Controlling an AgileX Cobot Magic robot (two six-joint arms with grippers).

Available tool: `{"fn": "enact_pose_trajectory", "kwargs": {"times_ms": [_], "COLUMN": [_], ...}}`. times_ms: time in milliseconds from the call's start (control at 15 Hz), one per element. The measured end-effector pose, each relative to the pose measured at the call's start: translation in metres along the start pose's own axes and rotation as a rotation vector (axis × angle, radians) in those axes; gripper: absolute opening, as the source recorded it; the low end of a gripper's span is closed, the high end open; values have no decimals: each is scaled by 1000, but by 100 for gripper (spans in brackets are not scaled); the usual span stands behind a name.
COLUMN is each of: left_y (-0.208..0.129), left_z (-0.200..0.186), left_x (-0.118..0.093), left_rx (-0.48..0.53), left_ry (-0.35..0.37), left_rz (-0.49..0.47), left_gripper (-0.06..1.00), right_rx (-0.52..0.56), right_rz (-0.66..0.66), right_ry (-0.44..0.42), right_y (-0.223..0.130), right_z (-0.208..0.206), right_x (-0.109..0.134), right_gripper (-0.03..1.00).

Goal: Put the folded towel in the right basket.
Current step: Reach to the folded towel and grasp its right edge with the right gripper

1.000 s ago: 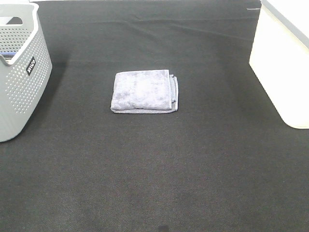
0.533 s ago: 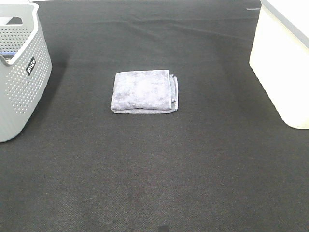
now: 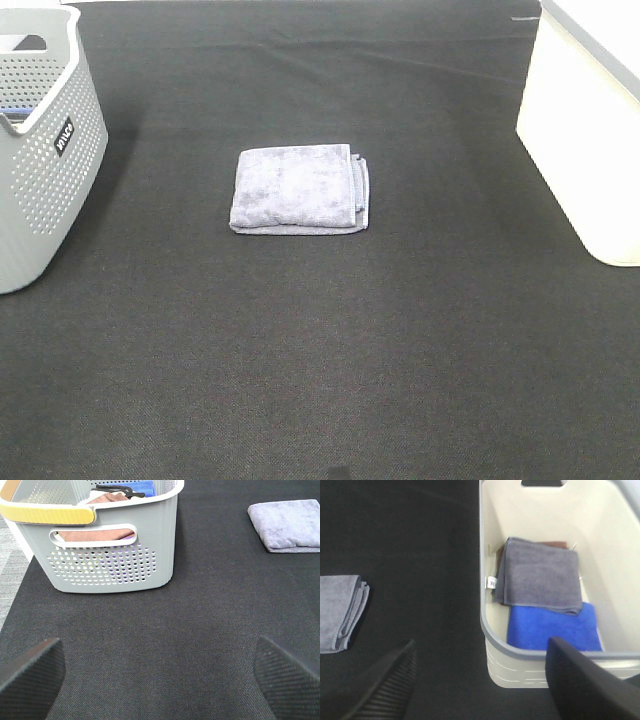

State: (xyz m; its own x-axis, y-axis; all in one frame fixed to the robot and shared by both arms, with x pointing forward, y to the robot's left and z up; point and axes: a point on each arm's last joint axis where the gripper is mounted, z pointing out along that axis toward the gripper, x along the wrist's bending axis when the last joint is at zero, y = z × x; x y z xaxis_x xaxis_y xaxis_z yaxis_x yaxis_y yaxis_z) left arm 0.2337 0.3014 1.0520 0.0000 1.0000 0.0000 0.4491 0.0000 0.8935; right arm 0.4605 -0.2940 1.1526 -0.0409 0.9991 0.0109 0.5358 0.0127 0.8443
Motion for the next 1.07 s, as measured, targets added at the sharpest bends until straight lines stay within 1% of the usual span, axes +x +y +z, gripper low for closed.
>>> {"fn": "enact_pose_trajectory", "kwargs": {"times_ms": [200, 267, 400, 467, 533, 667, 800, 867, 933, 1067], "left_y": [0, 0, 0, 0, 0, 0, 0, 0, 0, 0], "left_z": [0, 0, 0, 0, 0, 0, 0, 0, 0, 0], "left_x": [0, 0, 0, 0, 0, 0, 0, 0, 0, 0], "left_rx": [0, 0, 0, 0, 0, 0, 0, 0, 0, 0], "left_ry": [0, 0, 0, 0, 0, 0, 0, 0, 0, 0], "left_rz": [0, 0, 0, 0, 0, 0, 0, 0, 0, 0], "left_gripper": [97, 97, 97, 97, 97, 97, 97, 97, 97, 97], "right_rx": [167, 246, 318, 318, 347, 368, 393, 436, 475, 561], "right_rz": [55, 66, 71, 71, 65, 14, -27, -38, -34, 7], "right_ry": [56, 98, 162, 162, 188, 234, 291, 328, 352, 402], "right_y": [26, 38, 48, 48, 50, 55, 54, 48, 42, 27], "right_z": [60, 90, 124, 124, 142, 167, 192, 213, 227, 258], "right_x": [3, 6, 10, 10, 13, 30, 58, 76, 86, 96], "right_gripper": [69, 69, 68, 68, 68, 68, 68, 68, 68, 68]}}
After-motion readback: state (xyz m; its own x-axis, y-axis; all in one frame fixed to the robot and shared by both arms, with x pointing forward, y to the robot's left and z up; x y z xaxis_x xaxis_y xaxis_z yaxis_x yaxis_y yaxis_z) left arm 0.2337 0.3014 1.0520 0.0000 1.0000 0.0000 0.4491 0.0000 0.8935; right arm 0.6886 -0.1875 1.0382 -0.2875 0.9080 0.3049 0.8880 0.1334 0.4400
